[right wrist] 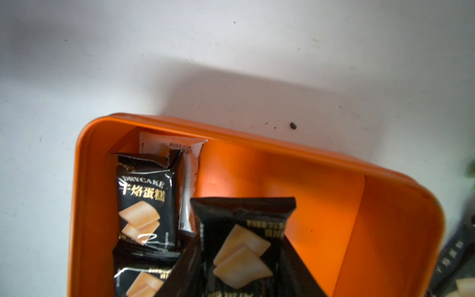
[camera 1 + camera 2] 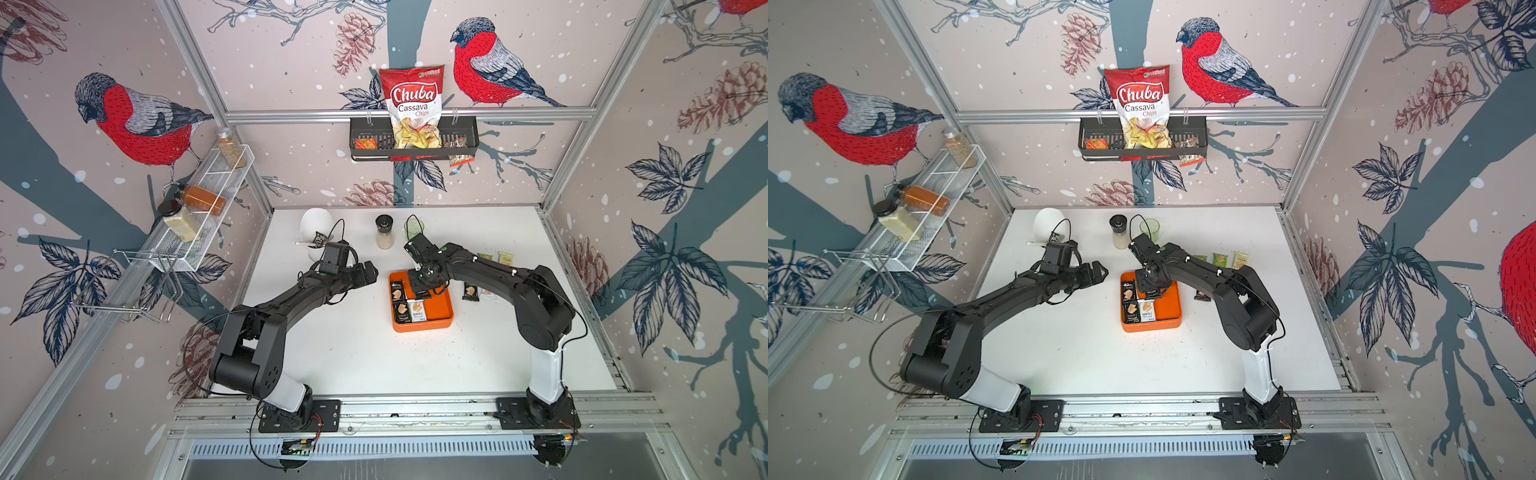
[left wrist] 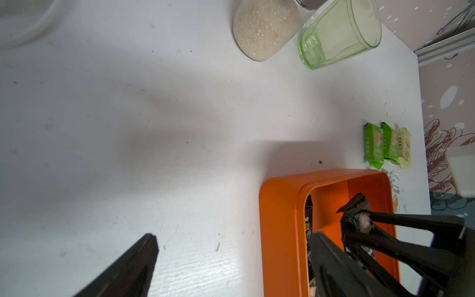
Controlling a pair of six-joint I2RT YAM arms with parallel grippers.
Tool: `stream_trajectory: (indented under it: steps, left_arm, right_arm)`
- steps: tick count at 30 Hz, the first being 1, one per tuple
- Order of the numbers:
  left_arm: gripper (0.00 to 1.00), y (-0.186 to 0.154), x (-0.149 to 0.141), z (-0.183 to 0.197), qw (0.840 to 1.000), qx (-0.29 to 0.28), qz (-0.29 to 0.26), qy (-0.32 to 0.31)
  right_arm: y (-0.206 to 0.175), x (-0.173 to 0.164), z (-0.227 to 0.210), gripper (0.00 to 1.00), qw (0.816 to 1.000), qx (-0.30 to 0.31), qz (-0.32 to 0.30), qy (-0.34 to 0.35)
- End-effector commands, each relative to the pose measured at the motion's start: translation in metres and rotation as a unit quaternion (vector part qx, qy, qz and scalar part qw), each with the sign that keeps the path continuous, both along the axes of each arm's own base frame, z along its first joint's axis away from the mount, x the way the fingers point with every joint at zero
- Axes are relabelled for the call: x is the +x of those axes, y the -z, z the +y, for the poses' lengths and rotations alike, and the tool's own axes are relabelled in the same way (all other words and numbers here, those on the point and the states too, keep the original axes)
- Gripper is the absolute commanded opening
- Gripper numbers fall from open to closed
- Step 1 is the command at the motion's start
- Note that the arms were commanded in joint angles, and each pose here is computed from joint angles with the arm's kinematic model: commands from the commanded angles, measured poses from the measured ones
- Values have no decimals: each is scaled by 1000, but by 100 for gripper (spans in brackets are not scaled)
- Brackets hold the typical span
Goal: Take the cookies out of the storage box
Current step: Pick up the cookie from the storage box.
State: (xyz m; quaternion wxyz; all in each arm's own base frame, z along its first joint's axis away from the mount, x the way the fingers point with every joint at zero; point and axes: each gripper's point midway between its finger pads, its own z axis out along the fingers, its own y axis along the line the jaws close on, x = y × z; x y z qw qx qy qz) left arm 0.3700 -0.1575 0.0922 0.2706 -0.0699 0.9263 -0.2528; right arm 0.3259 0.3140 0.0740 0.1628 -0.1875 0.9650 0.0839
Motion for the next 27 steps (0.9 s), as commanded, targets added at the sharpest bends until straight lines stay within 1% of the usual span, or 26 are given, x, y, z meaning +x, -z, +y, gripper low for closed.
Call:
stream_trajectory:
  steps: [1,7,13,16,19,20,21,24,27]
  left_arm:
    - [96,-4,4,-4,1000,-5,-6,11]
    - [96,-8,9,-9,1000,-5,-8,20]
    - [96,-12,16,-15,1000,-3,-9,29]
    - [96,-13,20,-19,999,-5,-9,34]
    - [96,-6,18,-23,999,-2,-1,39]
    - [96,-15,25,-28,999,-5,-12,41]
    - [96,-15,26,-29,999,-5,-12,42]
    - [96,-16,29,-33,999,-6,-12,46]
    - [96,-15,30,-36,999,-6,-12,47]
  right_arm:
    - [-15,-5,1,45,1000,19,-1,-8]
    - [-33,0,-10,45,999,46,-13,13]
    - [-37,9,-45,44,997,47,-20,56]
    - [-33,12,-71,44,995,39,-19,88]
    - [-30,15,-104,44,992,32,-18,124]
    - [-28,16,-117,44,990,29,-17,140]
    - [-27,16,-128,44,988,28,-16,151]
    - [-24,17,-164,45,982,20,-16,189]
    - [-17,18,-203,45,971,11,-10,238]
